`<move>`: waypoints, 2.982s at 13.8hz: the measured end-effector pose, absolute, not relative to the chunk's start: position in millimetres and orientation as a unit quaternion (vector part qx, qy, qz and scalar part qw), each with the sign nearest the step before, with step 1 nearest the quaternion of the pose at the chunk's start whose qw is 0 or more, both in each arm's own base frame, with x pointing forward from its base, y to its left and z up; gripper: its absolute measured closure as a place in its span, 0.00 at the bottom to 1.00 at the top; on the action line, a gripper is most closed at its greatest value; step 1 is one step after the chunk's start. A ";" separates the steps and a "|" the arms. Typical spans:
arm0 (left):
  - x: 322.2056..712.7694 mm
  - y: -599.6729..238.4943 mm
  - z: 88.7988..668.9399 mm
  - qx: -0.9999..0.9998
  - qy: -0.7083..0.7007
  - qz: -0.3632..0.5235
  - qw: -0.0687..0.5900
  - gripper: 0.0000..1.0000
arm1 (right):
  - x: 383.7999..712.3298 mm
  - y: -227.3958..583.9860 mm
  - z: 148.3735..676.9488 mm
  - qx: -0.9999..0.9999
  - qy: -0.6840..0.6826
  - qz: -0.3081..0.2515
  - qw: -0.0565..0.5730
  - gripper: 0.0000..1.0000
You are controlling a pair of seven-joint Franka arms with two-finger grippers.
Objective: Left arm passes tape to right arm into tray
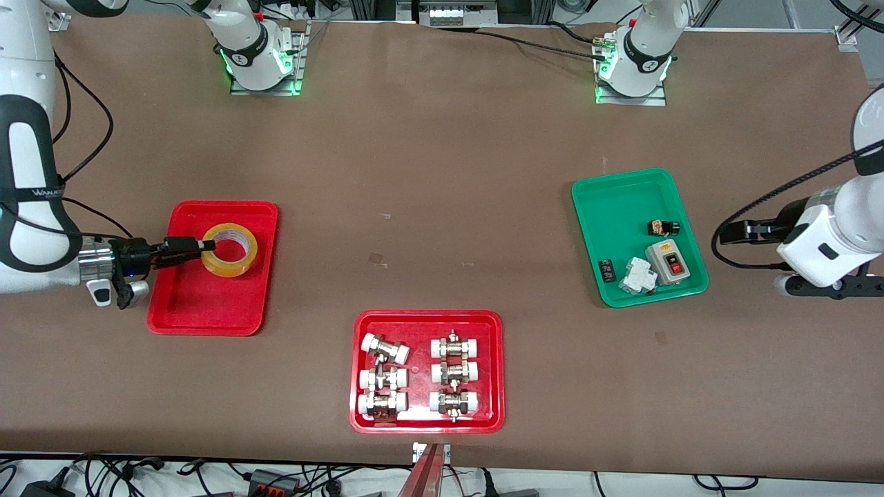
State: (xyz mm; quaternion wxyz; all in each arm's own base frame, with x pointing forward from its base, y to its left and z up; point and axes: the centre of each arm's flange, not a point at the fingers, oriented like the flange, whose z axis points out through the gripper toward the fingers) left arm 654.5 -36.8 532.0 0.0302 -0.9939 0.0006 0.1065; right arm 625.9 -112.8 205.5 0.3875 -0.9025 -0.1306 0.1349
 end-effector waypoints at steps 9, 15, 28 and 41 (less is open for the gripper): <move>595.0 -155.4 492.1 -0.997 -0.010 0.044 0.063 0.00 | 637.8 -113.0 195.5 -0.922 -0.217 0.124 0.297 0.01; 590.1 -213.0 503.0 -0.991 0.014 0.041 0.123 0.00 | 666.9 -71.8 290.8 -0.932 -0.311 0.080 0.167 0.00; 634.8 -106.7 533.3 -0.991 -0.010 0.077 0.104 0.00 | 584.8 36.9 550.9 -0.993 -0.113 0.007 0.016 0.00; 581.3 -25.9 545.9 -0.998 0.006 0.048 0.039 0.00 | 541.8 29.8 601.9 -1.000 0.000 0.004 0.009 0.00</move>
